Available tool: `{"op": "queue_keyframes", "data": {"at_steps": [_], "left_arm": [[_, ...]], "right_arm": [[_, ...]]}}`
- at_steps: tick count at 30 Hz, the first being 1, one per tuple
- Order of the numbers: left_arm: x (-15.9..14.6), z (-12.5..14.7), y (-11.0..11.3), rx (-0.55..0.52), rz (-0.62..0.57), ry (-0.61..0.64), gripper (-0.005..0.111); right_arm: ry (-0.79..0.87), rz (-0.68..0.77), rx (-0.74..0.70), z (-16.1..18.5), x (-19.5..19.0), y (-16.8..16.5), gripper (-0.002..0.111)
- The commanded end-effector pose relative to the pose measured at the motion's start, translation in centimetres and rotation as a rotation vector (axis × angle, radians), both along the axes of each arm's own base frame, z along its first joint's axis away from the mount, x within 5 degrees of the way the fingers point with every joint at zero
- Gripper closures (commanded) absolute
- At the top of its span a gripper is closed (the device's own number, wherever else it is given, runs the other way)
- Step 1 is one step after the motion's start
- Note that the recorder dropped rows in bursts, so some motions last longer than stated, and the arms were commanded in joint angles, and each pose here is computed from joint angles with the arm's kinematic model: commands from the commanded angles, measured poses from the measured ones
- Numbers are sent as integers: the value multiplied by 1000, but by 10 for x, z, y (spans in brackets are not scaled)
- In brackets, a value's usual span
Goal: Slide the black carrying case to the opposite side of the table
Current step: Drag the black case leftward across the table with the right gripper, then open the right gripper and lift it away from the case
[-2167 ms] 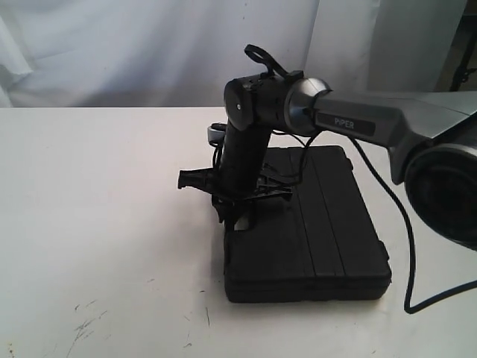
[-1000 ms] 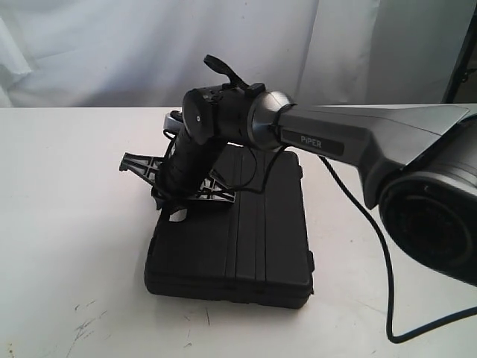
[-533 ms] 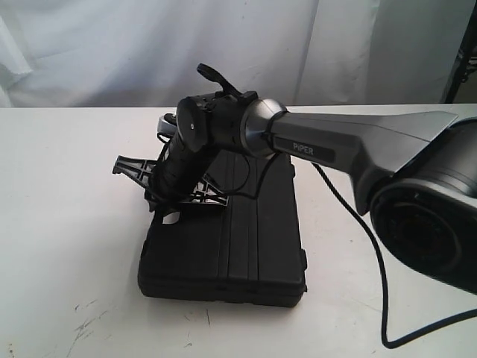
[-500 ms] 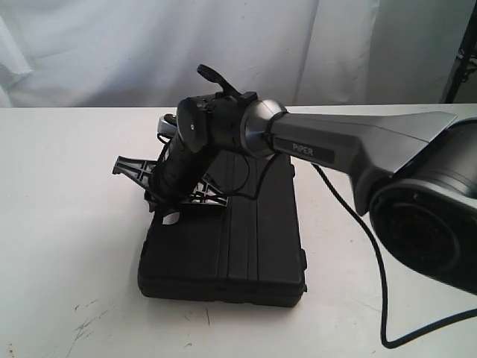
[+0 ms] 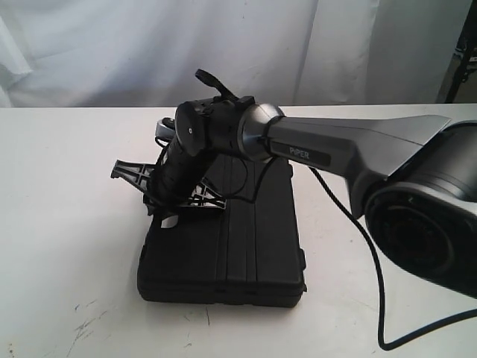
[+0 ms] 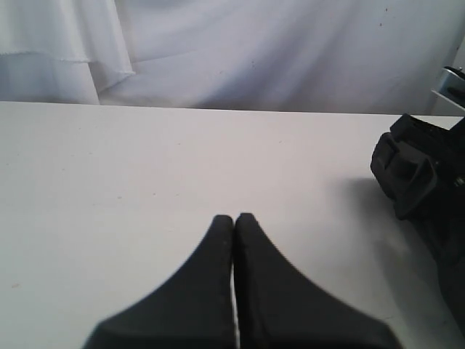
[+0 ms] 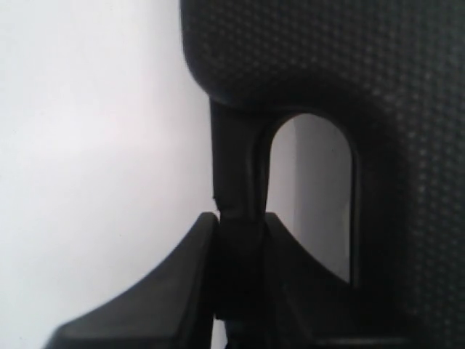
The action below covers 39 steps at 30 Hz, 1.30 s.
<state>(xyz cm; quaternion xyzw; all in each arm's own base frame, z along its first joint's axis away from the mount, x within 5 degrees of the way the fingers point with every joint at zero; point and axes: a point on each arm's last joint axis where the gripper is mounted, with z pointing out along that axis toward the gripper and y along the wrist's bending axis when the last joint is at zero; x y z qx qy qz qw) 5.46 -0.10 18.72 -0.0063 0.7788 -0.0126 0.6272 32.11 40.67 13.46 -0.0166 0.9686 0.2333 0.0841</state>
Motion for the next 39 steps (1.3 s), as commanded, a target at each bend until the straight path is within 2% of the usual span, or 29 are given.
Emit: {"op": "queue_keyframes", "data": {"at_steps": [1, 11, 20, 26, 30, 36, 37, 39], "left_arm": [[0, 0, 0, -7, 1, -9, 107], [0, 0, 0, -5, 0, -9, 107], [0, 0, 0, -7, 1, -9, 107], [0, 0, 0, -7, 1, -9, 107], [0, 0, 0, -7, 1, -9, 107], [0, 0, 0, -4, 0, -9, 107], [0, 0, 0, -4, 0, -9, 107], [0, 0, 0, -4, 0, -9, 107]], "right_arm": [[-37, -15, 83, 3, 2, 9, 108], [-48, -3, 74, 8, 4, 9, 75], [-104, 43, -32, 37, 18, 0, 74], [-71, 66, -83, 52, 22, -9, 74], [-77, 139, -129, 62, 23, -14, 78], [-74, 240, -173, 79, 29, -26, 108], [-82, 248, -179, 81, 32, -30, 108], [-137, 352, -187, 87, 34, -33, 108]]}}
